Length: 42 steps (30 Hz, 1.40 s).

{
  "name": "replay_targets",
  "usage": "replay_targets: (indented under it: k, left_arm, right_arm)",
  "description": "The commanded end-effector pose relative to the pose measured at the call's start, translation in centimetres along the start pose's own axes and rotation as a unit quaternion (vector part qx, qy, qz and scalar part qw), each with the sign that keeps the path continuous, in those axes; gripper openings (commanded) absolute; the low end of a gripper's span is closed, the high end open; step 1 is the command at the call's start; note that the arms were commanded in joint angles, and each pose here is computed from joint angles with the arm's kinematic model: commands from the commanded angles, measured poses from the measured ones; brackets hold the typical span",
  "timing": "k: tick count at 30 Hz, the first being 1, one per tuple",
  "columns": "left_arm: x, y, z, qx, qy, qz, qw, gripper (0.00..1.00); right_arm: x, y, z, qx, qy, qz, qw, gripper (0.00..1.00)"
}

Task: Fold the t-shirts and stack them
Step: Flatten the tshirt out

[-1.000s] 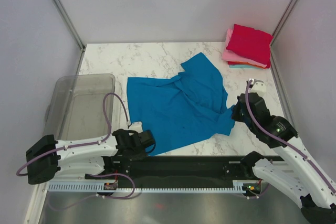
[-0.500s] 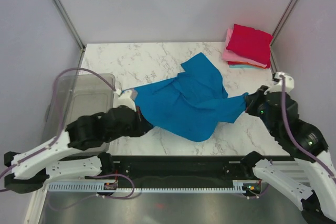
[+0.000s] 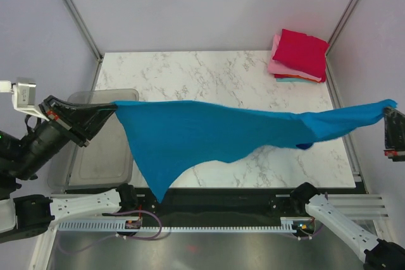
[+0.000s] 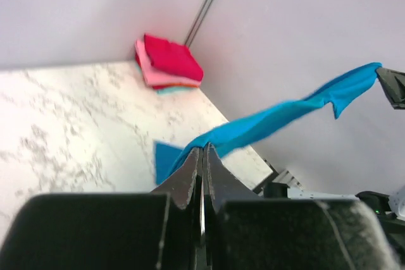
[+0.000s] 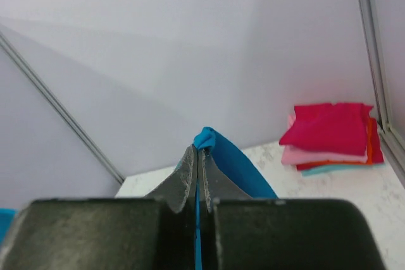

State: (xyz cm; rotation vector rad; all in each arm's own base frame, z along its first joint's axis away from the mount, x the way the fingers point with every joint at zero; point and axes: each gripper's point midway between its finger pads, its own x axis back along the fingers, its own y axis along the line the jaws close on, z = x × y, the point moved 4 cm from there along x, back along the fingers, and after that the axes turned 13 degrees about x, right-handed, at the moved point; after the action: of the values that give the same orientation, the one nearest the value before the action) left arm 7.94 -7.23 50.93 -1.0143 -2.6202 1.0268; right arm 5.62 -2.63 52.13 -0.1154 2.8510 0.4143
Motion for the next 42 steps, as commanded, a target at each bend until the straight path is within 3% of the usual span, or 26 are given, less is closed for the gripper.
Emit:
replay_targets:
  k: [1, 4, 10, 14, 15, 17, 18, 20, 22, 23, 25, 26, 27, 28, 29, 30, 31, 32, 33, 34, 35, 36, 37, 38, 39, 42]
  left_arm:
    - [0.1, -2.0, -2.7, -0.088, -0.045, 0.067, 0.993, 0.02]
    - [0.2, -3.2, -3.3, -0.1, -0.06, 0.103, 0.988, 0.02]
    - [-0.3, -5.4, -4.1, -0.153, -0.082, 0.167, 0.971, 0.02]
    - [-3.4, -4.6, -4.4, -0.191, -0.093, 0.093, 0.973, 0.04]
    - [-4.7, -4.1, -3.9, -0.201, -0.084, 0.06, 0.974, 0.03]
    - [-8.6, -2.3, -2.2, -0.236, -0.06, -0.044, 0.969, 0.02]
    - [-9.9, -1.4, -1.1, -0.254, -0.043, -0.078, 0.963, 0.02]
    - [-13.7, 0.1, 1.9, -0.285, 0.002, -0.127, 0.95, 0.02]
    - [-17.3, 4.9, 3.5, -0.241, 0.049, -0.191, 0.95, 0.02]
    - [-18.9, 7.2, 6.0, -0.213, 0.108, -0.174, 0.955, 0.02]
    - [-20.9, 15.1, 6.3, -0.17, 0.131, -0.268, 0.939, 0.02]
    - [-22.8, 20.0, 8.8, -0.157, 0.182, -0.315, 0.918, 0.02]
    - [-23.0, 23.8, 8.4, -0.137, 0.189, -0.353, 0.906, 0.02]
    - [-23.6, 26.1, 8.5, -0.132, 0.199, -0.37, 0.898, 0.02]
    - [-25.2, 30.4, 11.0, -0.108, 0.249, -0.389, 0.88, 0.02]
    - [-25.0, 33.2, 10.6, -0.089, 0.254, -0.41, 0.871, 0.07]
    - [-25.8, 34.6, 10.4, -0.08, 0.259, -0.413, 0.869, 0.16]
    - [-25.9, 35.7, 10.8, -0.067, 0.274, -0.417, 0.864, 0.4]
    - [-25.9, 37.7, 11.2, -0.059, 0.282, -0.434, 0.854, 0.54]
    - [-26.1, 37.9, 10.3, -0.065, 0.274, -0.439, 0.853, 0.76]
    - [-25.9, 38.2, 9.8, -0.072, 0.268, -0.453, 0.847, 0.82]
    - [-25.7, 38.1, 9.1, -0.077, 0.259, -0.458, 0.847, 0.85]
    - [-25.7, 37.9, 8.5, -0.083, 0.253, -0.461, 0.847, 0.87]
    - [-25.5, 37.7, 8.0, -0.087, 0.244, -0.467, 0.845, 0.88]
    - [-25.3, 37.0, 7.6, -0.086, 0.237, -0.466, 0.848, 0.88]
    - [-24.9, 35.2, 7.8, -0.063, 0.226, -0.454, 0.859, 0.88]
  right_arm:
    - [1.9, -0.3, -4.5, 0.024, -0.095, -0.025, 0.995, 0.0]
    - [3.8, -0.7, -6.9, 0.028, -0.154, -0.036, 0.987, 0.0]
    - [3.9, 1.5, -9.7, 0.071, -0.196, -0.083, 0.975, 0.0]
    - [0.7, 2.8, -11.2, 0.086, -0.194, -0.048, 0.976, 0.0]
    - [-3.3, 3.8, -9.1, 0.107, -0.134, -0.038, 0.984, 0.0]
    - [-7.2, 3.9, -7.1, 0.125, -0.076, 0.007, 0.989, 0.0]
    - [-11.7, 4.6, -3.2, 0.154, 0.0, 0.03, 0.988, 0.0]
    - [-16.2, 4.3, 2.0, 0.194, 0.085, 0.083, 0.974, 0.0]
    - [-21.9, 5.0, 9.7, 0.237, 0.179, 0.102, 0.949, 0.0]
    - [-23.6, 4.9, 13.3, 0.255, 0.216, 0.115, 0.935, 0.0]
    - [-28.1, 5.6, 21.0, 0.271, 0.277, 0.122, 0.914, 0.0]
    - [-29.6, 5.9, 23.2, 0.271, 0.29, 0.121, 0.91, 0.0]
    - [-32.2, 6.0, 28.8, 0.288, 0.328, 0.124, 0.891, 0.0]
    - [-33.4, 6.3, 31.5, 0.29, 0.349, 0.126, 0.882, 0.0]
    - [-35.6, 7.4, 30.4, 0.276, 0.329, 0.129, 0.894, 0.03]
    - [-36.2, 6.4, 37.2, 0.313, 0.403, 0.138, 0.849, 0.13]
    - [-36.9, 6.5, 38.4, 0.309, 0.412, 0.147, 0.844, 0.26]
    - [-38.1, 7.0, 37.4, 0.301, 0.393, 0.156, 0.855, 0.47]
    - [-38.0, 6.2, 39.8, 0.316, 0.413, 0.169, 0.837, 0.6]
    - [-38.0, 6.0, 40.0, 0.315, 0.41, 0.174, 0.838, 0.71]
    - [-37.1, 5.1, 42.0, 0.326, 0.432, 0.179, 0.822, 0.84]
    - [-37.6, 5.7, 40.2, 0.309, 0.401, 0.178, 0.844, 0.87]
    - [-37.3, 5.6, 40.2, 0.306, 0.398, 0.174, 0.847, 0.89]
    - [-36.1, 4.7, 41.8, 0.316, 0.416, 0.17, 0.835, 0.91]
    - [-36.4, 5.2, 39.9, 0.298, 0.389, 0.167, 0.856, 0.92]
    - [-35.4, 5.0, 39.4, 0.285, 0.398, 0.149, 0.859, 0.93]
